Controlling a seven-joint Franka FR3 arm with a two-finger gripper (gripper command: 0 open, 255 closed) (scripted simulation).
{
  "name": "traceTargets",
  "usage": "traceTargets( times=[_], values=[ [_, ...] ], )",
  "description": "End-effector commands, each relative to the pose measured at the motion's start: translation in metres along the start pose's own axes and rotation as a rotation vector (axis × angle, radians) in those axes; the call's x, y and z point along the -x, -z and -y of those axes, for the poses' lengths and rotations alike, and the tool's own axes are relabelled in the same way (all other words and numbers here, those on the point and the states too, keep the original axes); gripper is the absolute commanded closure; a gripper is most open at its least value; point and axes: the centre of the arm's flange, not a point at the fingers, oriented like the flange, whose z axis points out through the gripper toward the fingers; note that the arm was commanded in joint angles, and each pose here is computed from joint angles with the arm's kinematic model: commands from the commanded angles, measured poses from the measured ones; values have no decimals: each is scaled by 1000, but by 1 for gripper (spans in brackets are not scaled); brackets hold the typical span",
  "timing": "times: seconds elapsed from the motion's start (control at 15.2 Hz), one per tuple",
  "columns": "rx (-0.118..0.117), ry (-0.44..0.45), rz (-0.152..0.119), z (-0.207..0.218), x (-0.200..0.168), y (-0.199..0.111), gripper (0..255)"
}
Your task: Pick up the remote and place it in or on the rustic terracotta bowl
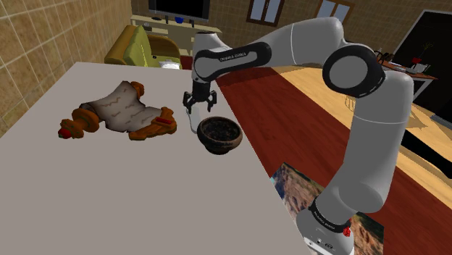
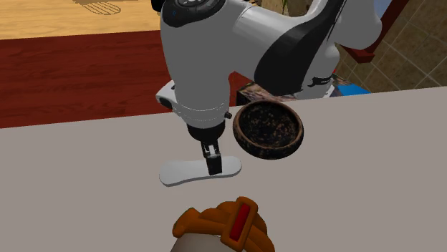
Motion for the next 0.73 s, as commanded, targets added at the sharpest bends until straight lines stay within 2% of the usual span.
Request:
traceTargets(
  times=[0.0,0.53,0.66],
  values=[
    [-7,-34,-5,8,-22,-12,0],
    [-8,-40,-5,10,-26,-54,0],
    [-8,-40,-5,10,-26,-54,0]
  ],
)
